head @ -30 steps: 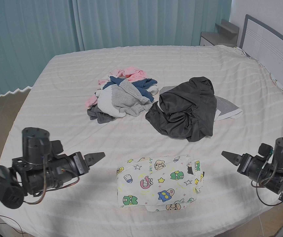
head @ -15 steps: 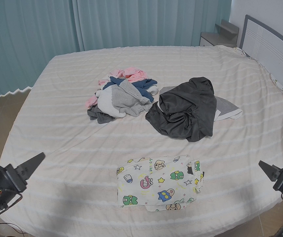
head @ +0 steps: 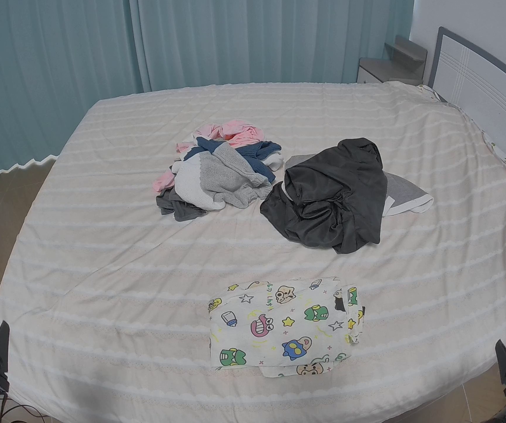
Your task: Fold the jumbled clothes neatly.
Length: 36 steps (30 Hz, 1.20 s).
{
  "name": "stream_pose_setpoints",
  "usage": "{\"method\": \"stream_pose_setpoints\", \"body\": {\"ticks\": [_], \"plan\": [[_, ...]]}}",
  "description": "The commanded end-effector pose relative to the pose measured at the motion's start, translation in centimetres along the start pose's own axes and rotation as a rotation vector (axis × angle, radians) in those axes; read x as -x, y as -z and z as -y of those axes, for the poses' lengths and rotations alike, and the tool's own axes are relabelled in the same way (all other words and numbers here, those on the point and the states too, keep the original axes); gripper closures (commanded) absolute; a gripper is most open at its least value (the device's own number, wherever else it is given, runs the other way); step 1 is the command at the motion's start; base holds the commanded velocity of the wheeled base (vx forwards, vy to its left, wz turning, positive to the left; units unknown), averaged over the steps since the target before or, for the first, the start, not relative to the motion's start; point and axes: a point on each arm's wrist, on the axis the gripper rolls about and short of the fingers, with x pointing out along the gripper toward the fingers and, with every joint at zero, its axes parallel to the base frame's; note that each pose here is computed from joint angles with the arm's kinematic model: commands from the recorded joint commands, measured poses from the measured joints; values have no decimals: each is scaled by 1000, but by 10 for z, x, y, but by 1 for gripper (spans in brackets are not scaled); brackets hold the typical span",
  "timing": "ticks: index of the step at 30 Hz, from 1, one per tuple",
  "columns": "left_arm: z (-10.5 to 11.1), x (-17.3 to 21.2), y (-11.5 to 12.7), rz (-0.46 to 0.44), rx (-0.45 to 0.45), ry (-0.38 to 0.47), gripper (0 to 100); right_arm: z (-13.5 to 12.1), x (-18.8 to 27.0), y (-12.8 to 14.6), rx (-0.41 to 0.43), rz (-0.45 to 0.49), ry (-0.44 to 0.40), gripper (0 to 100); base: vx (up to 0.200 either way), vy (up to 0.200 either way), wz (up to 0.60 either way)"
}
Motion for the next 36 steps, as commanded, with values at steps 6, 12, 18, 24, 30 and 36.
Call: {"method": "stream_pose_setpoints", "body": {"ticks": [6,12,18,24,30,36], "plan": [[-17,14,32,50,-365,-107,0,-2,17,24,228,71,-151,0,0,0,0],[-16,14,33,35,-380,-61,0,-3,18,24,229,82,-160,0,0,0,0],[-12,14,35,-22,-147,144,0,-3,18,24,225,81,-159,0,0,0,0],[-10,14,36,-30,-302,229,0,-2,18,24,222,81,-153,0,0,0,0],[-9,14,41,-97,-350,324,0,-2,17,24,201,78,-150,0,0,0,0],[-7,15,42,-72,-339,163,0,-2,17,24,194,77,-148,0,0,0,0]]}}
